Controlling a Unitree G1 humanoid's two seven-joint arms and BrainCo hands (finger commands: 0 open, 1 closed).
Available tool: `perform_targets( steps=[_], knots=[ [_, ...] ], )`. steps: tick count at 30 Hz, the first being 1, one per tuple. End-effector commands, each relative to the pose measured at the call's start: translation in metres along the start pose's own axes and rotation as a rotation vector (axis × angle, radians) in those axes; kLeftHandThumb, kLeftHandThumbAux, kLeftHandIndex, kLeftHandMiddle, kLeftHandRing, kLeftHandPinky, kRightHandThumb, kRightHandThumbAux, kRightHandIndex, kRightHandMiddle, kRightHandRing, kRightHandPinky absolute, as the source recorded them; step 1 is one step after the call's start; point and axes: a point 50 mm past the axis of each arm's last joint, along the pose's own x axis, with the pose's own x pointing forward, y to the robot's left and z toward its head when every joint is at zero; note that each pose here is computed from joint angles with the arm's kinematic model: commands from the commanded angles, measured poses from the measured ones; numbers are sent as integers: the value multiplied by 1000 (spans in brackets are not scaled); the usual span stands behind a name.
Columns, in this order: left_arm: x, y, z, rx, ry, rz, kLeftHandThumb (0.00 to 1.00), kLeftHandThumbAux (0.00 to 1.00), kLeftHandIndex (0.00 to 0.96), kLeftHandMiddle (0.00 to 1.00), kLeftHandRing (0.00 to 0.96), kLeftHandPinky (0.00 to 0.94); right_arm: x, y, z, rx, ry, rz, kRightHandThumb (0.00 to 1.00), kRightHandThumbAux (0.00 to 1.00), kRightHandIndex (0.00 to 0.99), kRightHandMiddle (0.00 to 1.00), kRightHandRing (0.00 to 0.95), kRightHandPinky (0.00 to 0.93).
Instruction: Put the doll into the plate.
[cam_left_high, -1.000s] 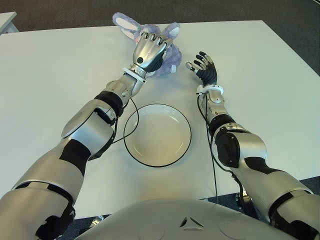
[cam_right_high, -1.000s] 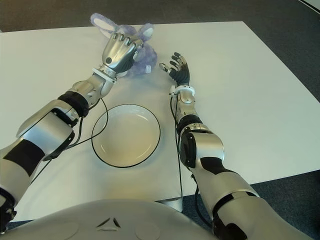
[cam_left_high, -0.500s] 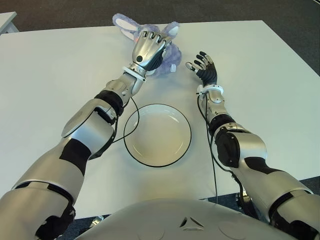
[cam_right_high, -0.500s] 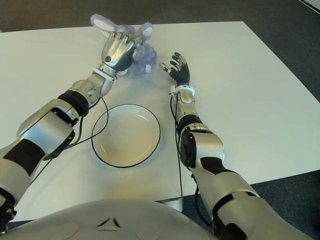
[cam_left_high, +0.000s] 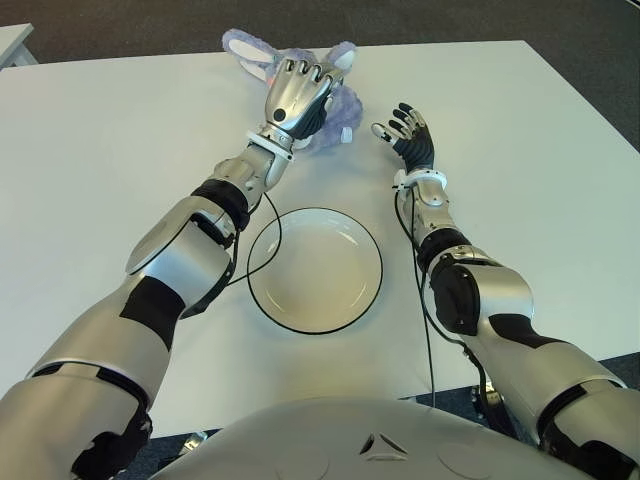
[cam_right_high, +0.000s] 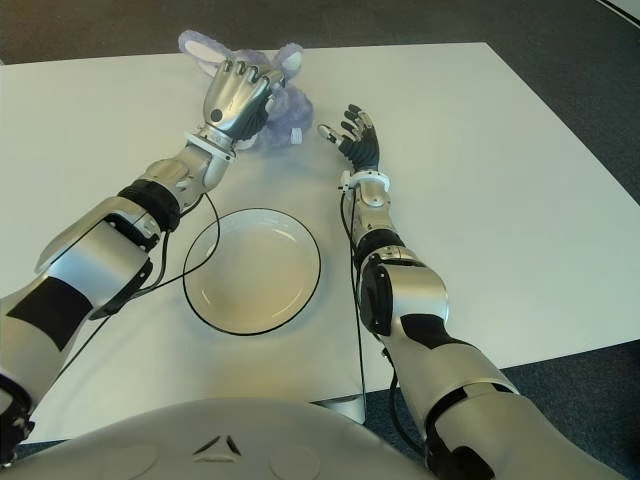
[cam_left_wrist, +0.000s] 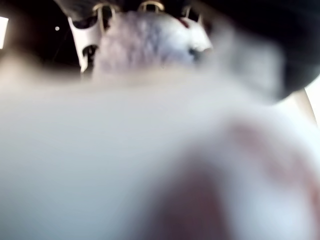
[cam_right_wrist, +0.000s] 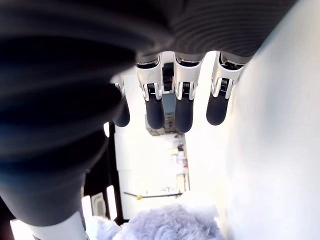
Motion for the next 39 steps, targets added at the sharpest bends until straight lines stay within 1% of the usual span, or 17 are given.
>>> perform_targets(
  steps=[1, 2, 4, 6, 8, 11, 12, 15, 16, 17, 18, 28, 39],
  knots=[
    [-2, -5, -4, -23, 63, -75, 854, 652, 425, 575, 714, 730, -4, 1, -10, 12, 44, -3, 62, 806, 137, 147, 140, 155],
    [-2, -5, -4, -27, 67, -80, 854, 653, 425, 574, 724, 748, -4, 1, -10, 12, 44, -3, 64, 806, 139, 148, 140, 154],
    [-1, -5, -5, -35, 79, -91, 854, 653, 426, 573, 727, 754, -4, 1, -10, 11, 42, -3, 66, 806, 139, 148, 140, 154],
    [-1, -6, -5, -43, 96, -107, 852, 658, 417, 565, 773, 827, -4, 1, -9, 9, 40, -3, 69, 815, 143, 150, 141, 154],
    [0, -6, -6, -42, 103, -113, 851, 660, 414, 563, 794, 846, -4, 1, -9, 8, 38, -2, 71, 817, 142, 149, 141, 152],
    [0, -6, -6, -43, 109, -120, 849, 662, 411, 561, 810, 853, -4, 0, -9, 6, 36, -2, 74, 819, 141, 147, 139, 149],
    [0, -6, -6, -47, 112, -122, 847, 664, 408, 558, 810, 836, -4, 0, -9, 6, 36, -2, 75, 819, 137, 145, 138, 150],
    [0, -7, -6, -64, 119, -131, 846, 665, 408, 556, 810, 831, -4, 0, -9, 6, 35, -1, 76, 819, 136, 144, 138, 150],
    [0, -7, -6, -68, 121, -133, 759, 688, 433, 757, 824, 849, -4, 0, -9, 7, 36, -1, 76, 817, 136, 145, 140, 157],
    [0, -7, -6, -72, 123, -135, 737, 694, 440, 810, 828, 854, -4, 0, -9, 7, 36, -1, 75, 817, 136, 146, 141, 158],
    [0, -7, -6, -74, 124, -136, 732, 695, 440, 819, 828, 851, -4, 0, -9, 8, 36, 0, 75, 817, 136, 147, 142, 159],
    [1, -6, -8, -87, 137, -145, 731, 698, 440, 830, 824, 841, -4, 0, -9, 12, 38, 3, 78, 831, 134, 150, 146, 160],
    [2, -4, -9, -89, 125, -140, 731, 697, 440, 832, 822, 835, -4, 1, -9, 12, 42, 4, 76, 819, 134, 149, 146, 162]
  ],
)
